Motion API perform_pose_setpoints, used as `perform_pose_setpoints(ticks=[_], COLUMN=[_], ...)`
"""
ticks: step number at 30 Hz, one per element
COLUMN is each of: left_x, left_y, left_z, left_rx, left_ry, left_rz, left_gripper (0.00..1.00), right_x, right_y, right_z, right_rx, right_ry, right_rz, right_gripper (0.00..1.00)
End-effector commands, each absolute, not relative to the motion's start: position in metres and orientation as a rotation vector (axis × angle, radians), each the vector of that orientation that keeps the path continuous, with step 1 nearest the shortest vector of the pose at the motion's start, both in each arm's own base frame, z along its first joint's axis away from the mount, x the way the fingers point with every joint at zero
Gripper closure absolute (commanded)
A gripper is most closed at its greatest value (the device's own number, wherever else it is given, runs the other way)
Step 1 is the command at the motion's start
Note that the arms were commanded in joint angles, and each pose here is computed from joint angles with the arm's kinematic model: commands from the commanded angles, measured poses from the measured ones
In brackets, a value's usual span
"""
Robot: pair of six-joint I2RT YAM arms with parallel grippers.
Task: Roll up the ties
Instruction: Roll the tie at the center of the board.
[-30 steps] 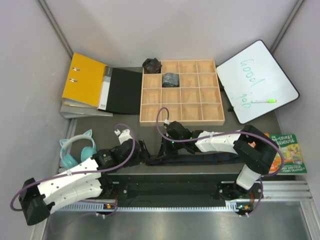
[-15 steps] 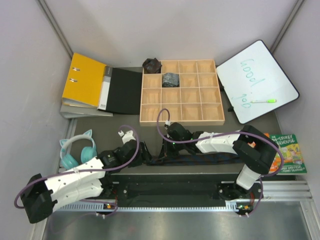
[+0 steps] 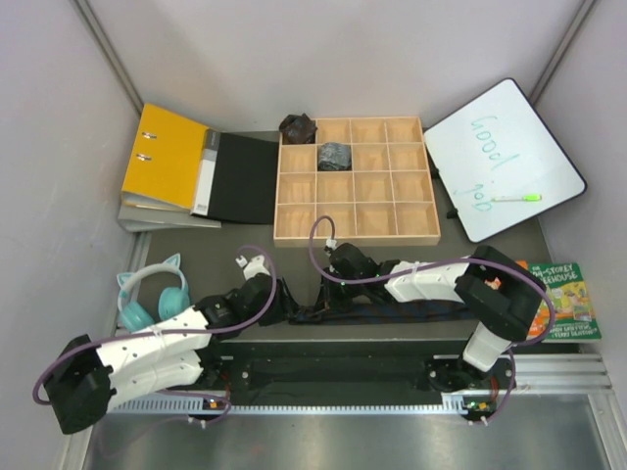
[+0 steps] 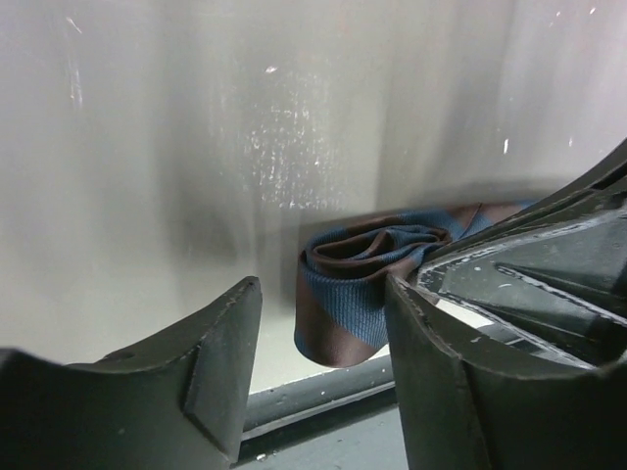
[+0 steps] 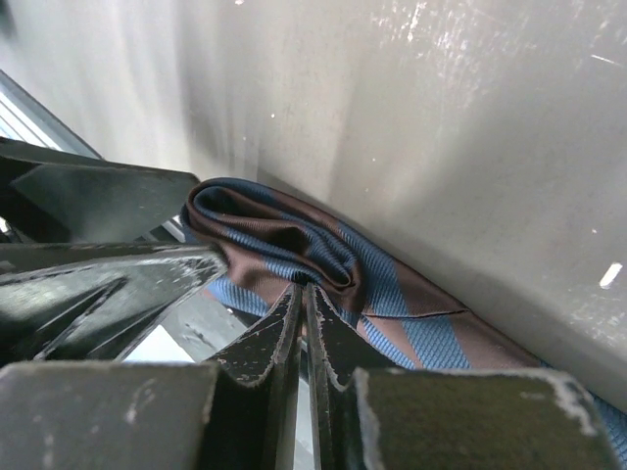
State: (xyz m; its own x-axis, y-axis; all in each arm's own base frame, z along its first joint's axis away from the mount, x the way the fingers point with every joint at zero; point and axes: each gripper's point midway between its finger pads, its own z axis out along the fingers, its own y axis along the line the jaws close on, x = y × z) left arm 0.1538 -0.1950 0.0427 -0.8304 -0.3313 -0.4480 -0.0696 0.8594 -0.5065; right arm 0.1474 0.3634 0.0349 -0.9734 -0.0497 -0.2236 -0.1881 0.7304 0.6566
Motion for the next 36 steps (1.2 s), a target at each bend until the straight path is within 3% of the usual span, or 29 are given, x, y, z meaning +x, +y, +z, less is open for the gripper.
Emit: perform_pose_setpoints(ticks=[1, 6, 8, 12, 19, 36], left_x=[0.156, 0.154, 0.156, 0.16, 0.161, 0.169], left_y=[-0.202, -0.204, -0.204, -0.207, -0.211, -0.176], left_z=[0.039, 0.031, 0.028, 0.025, 0.035, 0.103], left_rx=[-0.3, -0.305, -0.303, -0.276, -0.223, -0.131], left_ry=[2.476, 2.488, 2.49, 2.486, 2.523, 2.561], left_rz=[-0.713, -0.719, -0.707, -0.694, -0.655, -0.314], left_gripper=[0.43, 0.48, 0.56, 0.62, 0.93, 1.0], right_x=[0.148, 0.147, 0.147, 0.147, 0.147, 0.162], right_y=[0.362, 0.362, 0.361, 0.362, 0.364, 0.399], right_z=[0.028, 0.026, 0.025, 0.024, 0.026, 0.065], right_rx=[-0.207, -0.208, -0.206, -0.207, -0.205, -0.243], right_ry=[2.73, 2.735, 2.737, 2.74, 2.739, 2.673], right_rz=[1.05, 1.05, 1.049, 1.051, 1.057, 1.169], right_gripper=[0.94, 0.94, 0.94, 0.94, 0.94, 0.94])
